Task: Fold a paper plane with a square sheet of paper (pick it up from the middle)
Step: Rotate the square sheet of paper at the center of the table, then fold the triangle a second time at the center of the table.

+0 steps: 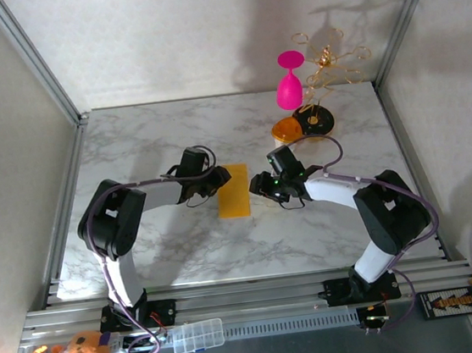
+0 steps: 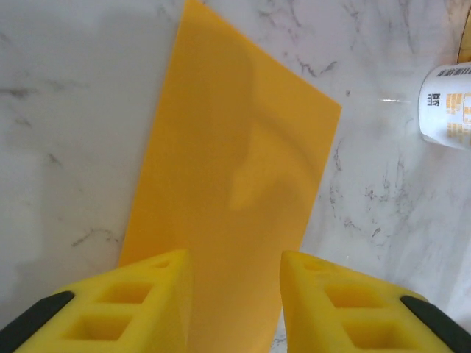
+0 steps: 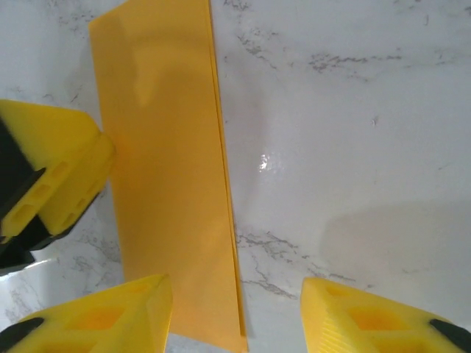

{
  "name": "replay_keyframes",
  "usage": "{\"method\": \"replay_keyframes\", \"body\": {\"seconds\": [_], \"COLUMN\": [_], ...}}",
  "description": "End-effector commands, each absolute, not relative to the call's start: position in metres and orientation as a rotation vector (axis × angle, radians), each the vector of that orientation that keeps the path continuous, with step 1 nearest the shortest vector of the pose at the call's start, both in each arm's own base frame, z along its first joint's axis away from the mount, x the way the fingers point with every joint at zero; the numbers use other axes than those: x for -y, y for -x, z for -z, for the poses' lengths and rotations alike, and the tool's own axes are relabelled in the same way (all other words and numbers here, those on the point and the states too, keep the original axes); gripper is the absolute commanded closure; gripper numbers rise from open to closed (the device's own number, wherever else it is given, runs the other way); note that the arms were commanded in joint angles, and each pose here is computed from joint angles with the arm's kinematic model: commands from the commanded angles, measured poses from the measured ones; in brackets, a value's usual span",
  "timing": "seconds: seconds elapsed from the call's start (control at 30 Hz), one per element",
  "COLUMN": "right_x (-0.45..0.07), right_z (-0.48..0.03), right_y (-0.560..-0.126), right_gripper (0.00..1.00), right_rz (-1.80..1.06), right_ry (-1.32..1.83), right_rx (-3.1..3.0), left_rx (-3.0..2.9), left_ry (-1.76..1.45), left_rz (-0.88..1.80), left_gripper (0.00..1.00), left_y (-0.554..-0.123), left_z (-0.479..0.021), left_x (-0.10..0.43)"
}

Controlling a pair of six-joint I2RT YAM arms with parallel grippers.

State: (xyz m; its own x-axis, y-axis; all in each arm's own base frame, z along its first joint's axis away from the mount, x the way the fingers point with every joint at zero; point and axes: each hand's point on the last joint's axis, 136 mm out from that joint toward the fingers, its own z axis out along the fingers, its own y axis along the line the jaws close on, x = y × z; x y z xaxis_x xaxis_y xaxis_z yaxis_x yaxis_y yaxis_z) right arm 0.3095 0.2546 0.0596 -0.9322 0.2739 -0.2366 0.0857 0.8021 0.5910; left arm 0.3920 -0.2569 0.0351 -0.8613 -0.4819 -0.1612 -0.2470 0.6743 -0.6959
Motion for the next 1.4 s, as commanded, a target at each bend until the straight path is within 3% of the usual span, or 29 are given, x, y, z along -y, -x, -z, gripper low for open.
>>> {"method": "replay_keyframes", "body": {"seconds": [0.0,0.4,0.73,1.37], "right_x": [-0.254,-0.251,-0.262,-0.282], "right_z": [-0.07,-0.053,-0.032,-0.026], "right_y": [-0.307,-0.28,-0.258,-0.254], "right_gripper": [0.51,0.54,0.55,0.62], "right_rz": [-0.917,-0.94,-0.956,-1.026], "right_ry": [-0.316,-0.395,-0.347,-0.265], "right_rx": [-2.659,-2.791,-2.909,-2.936], "left_rx": [-2.537,-2.479,-2.495,-2.503], "left_ry": [0.686,0.958,0.951,0.941], "left_rz": [0.982,0.867,0.861,0.865], "left_gripper": [0.66,0.71,0.72,0.72], "left_y": [-0.386,-0.354,-0.353,-0.351], "left_z": [-0.026,-0.009,-0.005,-0.005], "left_x": [0.259,0.244,0.244,0.245]}}
